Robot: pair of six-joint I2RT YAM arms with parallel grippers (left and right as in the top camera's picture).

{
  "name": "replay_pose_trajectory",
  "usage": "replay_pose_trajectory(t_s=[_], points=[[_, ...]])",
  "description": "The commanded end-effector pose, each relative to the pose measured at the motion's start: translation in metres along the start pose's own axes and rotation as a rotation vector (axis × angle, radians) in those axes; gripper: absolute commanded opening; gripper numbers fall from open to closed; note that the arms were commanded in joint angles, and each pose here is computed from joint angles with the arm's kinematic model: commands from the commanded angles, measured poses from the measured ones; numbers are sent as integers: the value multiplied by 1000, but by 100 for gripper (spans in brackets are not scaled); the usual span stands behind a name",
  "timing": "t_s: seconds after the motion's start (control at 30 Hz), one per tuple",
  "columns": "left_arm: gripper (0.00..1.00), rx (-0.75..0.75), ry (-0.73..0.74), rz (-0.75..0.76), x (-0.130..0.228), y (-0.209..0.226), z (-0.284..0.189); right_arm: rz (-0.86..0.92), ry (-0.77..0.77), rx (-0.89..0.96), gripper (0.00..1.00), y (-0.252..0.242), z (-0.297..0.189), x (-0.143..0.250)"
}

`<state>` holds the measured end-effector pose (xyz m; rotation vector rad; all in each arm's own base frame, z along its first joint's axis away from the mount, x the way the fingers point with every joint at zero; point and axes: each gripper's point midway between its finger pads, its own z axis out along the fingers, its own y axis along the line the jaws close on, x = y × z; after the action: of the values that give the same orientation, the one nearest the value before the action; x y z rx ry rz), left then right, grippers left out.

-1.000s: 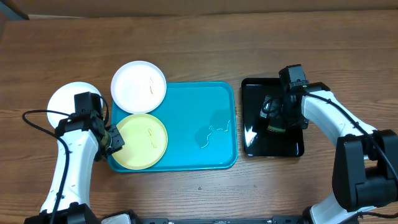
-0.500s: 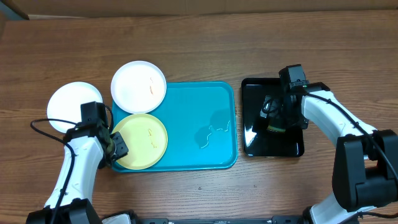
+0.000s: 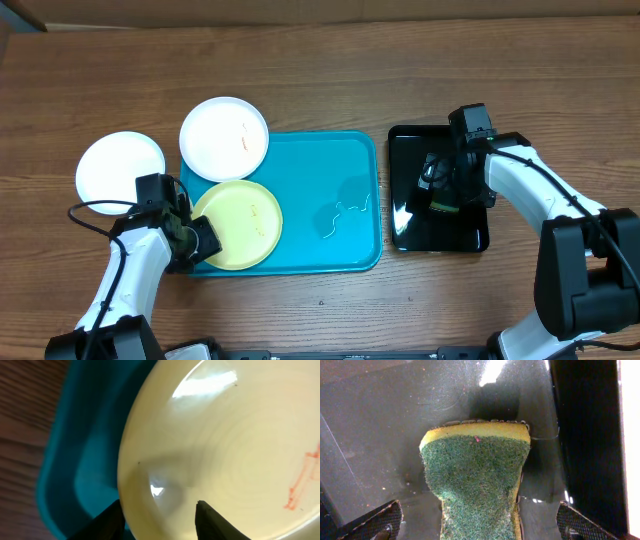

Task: Clean dirty plates on tray and stack at the side
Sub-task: 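Reach the left gripper to the yellow plate and grip its rim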

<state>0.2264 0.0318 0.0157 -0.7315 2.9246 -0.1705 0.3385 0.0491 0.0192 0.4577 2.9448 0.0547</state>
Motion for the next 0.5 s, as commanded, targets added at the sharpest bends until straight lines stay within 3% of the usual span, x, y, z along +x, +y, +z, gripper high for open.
replay_pose_trajectory(t_s=[0.0, 0.47], points=[[48, 101, 43, 51, 13, -18, 3, 3, 2, 13, 100, -3, 3, 1], [53, 239, 82, 257, 38, -58, 10, 3, 2, 13, 100, -3, 3, 1]])
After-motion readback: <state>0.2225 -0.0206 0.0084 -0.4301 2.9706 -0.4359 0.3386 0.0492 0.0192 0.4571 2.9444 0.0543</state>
